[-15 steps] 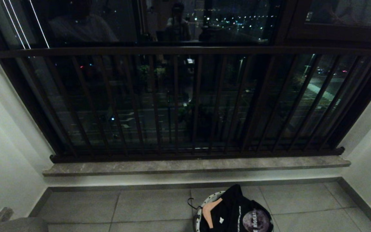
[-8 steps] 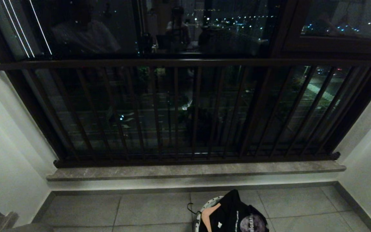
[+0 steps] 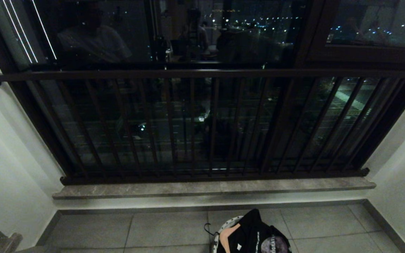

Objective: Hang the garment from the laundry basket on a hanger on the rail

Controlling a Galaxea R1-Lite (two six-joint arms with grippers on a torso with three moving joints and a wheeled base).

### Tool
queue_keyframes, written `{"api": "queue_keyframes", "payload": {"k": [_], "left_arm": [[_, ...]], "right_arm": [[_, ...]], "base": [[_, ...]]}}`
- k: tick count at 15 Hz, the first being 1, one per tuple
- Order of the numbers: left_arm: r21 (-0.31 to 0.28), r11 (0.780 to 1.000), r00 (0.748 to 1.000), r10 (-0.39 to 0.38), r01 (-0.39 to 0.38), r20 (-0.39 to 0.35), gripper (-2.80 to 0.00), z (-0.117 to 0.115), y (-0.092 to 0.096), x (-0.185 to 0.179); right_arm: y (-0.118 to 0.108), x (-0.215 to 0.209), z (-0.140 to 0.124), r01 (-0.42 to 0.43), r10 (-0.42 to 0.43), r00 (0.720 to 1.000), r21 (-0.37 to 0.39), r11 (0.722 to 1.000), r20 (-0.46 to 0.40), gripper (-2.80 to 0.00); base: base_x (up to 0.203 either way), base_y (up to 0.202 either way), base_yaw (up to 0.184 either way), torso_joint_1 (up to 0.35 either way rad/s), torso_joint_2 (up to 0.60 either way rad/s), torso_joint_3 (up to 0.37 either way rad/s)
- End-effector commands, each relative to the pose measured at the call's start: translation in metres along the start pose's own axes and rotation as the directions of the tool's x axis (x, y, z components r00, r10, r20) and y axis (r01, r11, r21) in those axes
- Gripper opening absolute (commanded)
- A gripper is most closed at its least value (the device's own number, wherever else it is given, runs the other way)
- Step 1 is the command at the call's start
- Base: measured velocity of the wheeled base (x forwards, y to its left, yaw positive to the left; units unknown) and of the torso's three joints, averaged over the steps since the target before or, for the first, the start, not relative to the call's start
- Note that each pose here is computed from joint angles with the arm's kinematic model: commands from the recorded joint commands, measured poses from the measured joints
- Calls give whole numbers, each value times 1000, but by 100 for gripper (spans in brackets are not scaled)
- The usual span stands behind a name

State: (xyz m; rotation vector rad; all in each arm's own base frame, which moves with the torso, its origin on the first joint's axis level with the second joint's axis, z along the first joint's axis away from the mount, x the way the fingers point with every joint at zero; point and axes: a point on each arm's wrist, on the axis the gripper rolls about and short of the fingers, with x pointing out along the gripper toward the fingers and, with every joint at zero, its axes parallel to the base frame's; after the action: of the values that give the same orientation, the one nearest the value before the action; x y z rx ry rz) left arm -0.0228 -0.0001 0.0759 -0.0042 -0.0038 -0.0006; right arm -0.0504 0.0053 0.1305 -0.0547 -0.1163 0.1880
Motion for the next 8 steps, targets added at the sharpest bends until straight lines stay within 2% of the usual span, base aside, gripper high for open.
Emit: {"api": "queue_keyframes", "payload": {"k": [1, 8], "left_arm": [[0, 1000, 1000, 1, -1, -1, -280, 0, 0, 0], [9, 1000, 1000, 1, -1, -2, -280, -1, 0, 0]], "right_arm": [[0, 1, -2, -3, 3, 1000, 4, 1000, -8, -280], [0, -2, 5, 2, -2, 1000, -2, 1000, 14, -280]], "base": [[0, 0, 0, 0, 0, 0], [0, 0, 0, 0, 0, 0]]}}
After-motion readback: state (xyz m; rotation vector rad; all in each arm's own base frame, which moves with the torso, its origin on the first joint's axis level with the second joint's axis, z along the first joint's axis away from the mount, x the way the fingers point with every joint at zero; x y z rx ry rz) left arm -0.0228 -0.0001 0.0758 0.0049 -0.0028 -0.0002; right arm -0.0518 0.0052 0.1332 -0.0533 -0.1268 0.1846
